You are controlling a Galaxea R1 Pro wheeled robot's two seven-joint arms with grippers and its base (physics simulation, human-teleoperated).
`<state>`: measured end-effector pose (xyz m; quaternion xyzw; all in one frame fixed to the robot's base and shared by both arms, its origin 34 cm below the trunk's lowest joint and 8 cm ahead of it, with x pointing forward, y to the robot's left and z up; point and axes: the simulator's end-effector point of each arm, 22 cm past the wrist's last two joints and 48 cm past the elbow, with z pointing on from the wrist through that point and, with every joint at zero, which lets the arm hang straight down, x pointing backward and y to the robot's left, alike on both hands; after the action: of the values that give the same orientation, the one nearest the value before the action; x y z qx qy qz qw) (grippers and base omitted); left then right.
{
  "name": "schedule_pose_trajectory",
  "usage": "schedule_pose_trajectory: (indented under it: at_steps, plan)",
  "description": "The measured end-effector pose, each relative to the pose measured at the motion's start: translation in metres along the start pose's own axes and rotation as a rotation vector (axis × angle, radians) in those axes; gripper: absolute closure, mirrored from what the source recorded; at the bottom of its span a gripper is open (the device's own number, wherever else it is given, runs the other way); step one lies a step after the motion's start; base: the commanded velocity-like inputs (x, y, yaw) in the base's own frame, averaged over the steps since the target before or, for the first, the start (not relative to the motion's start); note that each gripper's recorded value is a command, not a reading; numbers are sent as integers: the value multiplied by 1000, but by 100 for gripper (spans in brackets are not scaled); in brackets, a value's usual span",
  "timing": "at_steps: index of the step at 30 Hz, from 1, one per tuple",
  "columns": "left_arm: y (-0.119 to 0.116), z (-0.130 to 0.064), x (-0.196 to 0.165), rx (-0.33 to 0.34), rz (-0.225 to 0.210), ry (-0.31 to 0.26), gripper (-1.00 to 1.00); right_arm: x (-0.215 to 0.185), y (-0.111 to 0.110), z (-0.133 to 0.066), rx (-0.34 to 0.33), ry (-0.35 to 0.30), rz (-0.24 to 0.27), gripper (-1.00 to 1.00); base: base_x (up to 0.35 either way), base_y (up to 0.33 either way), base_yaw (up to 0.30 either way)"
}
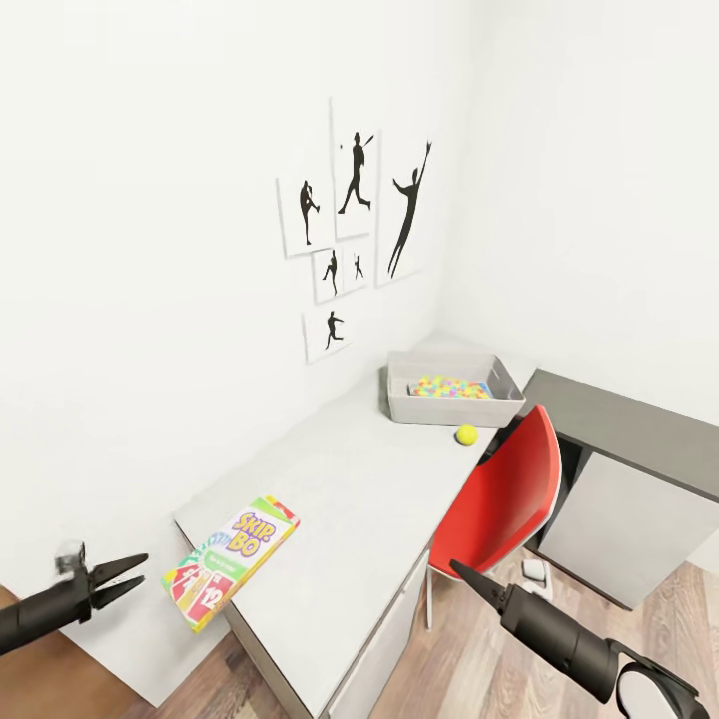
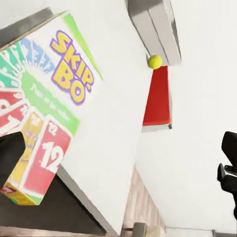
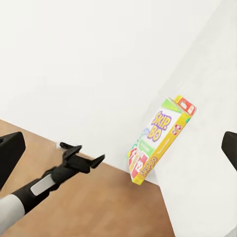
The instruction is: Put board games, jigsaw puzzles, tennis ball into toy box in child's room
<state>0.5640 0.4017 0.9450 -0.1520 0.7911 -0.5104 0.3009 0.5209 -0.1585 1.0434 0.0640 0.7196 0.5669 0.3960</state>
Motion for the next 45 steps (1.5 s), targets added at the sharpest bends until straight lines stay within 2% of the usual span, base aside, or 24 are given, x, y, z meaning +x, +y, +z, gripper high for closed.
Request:
schedule_pose_trajectory:
  at_steps: [3,6,12,24,29,45]
  plan:
    - [17,-2,5,-59,-26,0,-100,-1,0,-1,-1,-1,-1,-100,0,0,0]
    - [40,-3,11,-146,-56,4,-100,-4,-1,-4,2,-2,-6,-100,0,0,0]
    - [65,-7,19,-258,-112,21,-100,-13,-2,-10,0,-21,-14,-100,0,0,0]
    - [90,-14,23,-380,-126,28,-100,-23,-1,-17,-11,-43,-21,-100,0,0,0]
    - [93,-14,23,-392,-122,26,-100,-24,-1,-17,-10,-45,-22,-100,0,0,0]
    - [85,-11,18,-362,-105,21,-100,-24,-1,-18,-10,-46,-22,-100,0,0,0]
